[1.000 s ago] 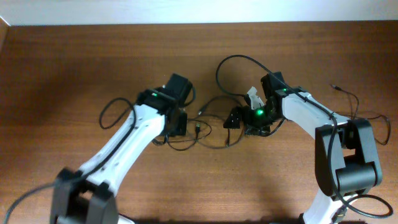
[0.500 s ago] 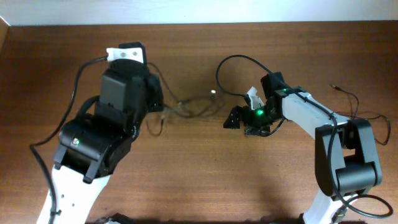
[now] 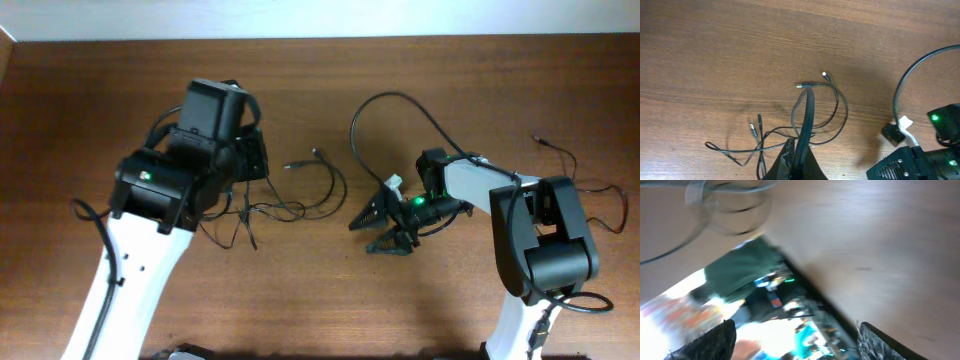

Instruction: Untangle cables

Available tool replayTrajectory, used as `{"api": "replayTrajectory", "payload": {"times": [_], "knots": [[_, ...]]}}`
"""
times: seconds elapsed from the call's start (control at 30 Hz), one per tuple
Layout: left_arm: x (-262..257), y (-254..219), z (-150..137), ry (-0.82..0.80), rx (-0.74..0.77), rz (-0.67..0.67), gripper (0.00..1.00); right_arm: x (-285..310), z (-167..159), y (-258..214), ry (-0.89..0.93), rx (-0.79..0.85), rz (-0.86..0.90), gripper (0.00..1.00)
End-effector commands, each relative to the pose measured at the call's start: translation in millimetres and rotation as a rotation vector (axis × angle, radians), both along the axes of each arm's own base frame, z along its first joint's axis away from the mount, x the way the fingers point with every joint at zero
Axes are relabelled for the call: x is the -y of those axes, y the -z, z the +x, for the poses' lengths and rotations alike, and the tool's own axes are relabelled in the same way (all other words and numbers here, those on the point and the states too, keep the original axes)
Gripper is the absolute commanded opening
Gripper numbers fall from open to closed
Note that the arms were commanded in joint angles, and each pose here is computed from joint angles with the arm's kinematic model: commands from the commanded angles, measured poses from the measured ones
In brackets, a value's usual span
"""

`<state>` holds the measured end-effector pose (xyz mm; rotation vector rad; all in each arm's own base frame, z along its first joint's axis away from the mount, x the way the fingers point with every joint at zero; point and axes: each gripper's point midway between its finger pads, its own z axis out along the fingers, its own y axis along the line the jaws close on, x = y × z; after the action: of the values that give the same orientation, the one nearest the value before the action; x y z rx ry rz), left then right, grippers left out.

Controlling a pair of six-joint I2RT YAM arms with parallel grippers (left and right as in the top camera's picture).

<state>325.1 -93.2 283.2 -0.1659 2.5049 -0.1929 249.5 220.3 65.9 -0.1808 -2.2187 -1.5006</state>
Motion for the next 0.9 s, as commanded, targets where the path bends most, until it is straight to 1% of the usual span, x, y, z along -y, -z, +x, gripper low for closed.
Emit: {"api": "replayTrajectory", "payload": {"times": [0.0,0.07,0.1,0.13,0.17,0.23,0.27,0.3,0.37,0.47,0.53,0.6,0.73,0.87], "knots": [[13.1,6.4,-1.6,0.071,-0.066,-0.133,0.00,-16.4,3.3,-35.0,0.029,0.005,0.213,0.77],[12.8,11.7,-2.8,0.078,-0.092,-0.135,0.00,-25.2,1.8,-47.8,0.027,-0.001,0.290,0.76],[12.9,15.1,-3.3,0.080,-0.107,-0.131,0.00,-28.8,1.9,-50.2,0.020,-0.008,0.301,0.76],[13.6,15.8,-4.0,0.083,-0.112,-0.134,0.00,-31.4,2.1,-50.4,0.012,-0.002,0.303,0.72],[17.8,17.3,-6.2,0.103,-0.126,-0.149,0.00,-34.7,2.6,-50.6,0.001,0.006,0.306,0.63],[17.6,21.0,-10.1,0.104,-0.151,-0.148,0.00,-43.2,7.6,-44.1,-0.019,0.006,0.277,0.56],[17.3,22.0,-11.1,0.103,-0.158,-0.147,0.00,-45.4,10.6,-36.8,-0.020,0.002,0.231,0.52],[16.9,22.8,-12.4,0.102,-0.164,-0.145,0.00,-49.3,17.0,-17.2,-0.009,-0.002,0.107,0.47],[15.6,25.5,-17.0,0.100,-0.186,-0.140,0.00,-60.4,28.1,6.0,0.039,-0.023,-0.057,0.47],[14.2,27.5,-20.4,0.097,-0.202,-0.134,0.00,-92.4,42.9,4.8,0.096,-0.016,-0.088,0.47],[14.0,28.0,-21.2,0.097,-0.206,-0.133,0.00,-111.2,48.2,5.3,0.167,-0.082,-0.137,0.47],[13.3,29.1,-23.4,0.095,-0.216,-0.131,0.00,-125.0,53.6,6.3,0.230,-0.102,-0.169,0.45],[5.8,32.4,-26.3,0.074,-0.230,-0.095,0.00,-141.8,67.7,11.9,0.373,-0.113,-0.231,0.45],[4.3,35.1,-32.0,0.071,-0.256,-0.089,0.00,-143.5,85.8,16.7,0.514,-0.124,-0.272,0.45]]}}
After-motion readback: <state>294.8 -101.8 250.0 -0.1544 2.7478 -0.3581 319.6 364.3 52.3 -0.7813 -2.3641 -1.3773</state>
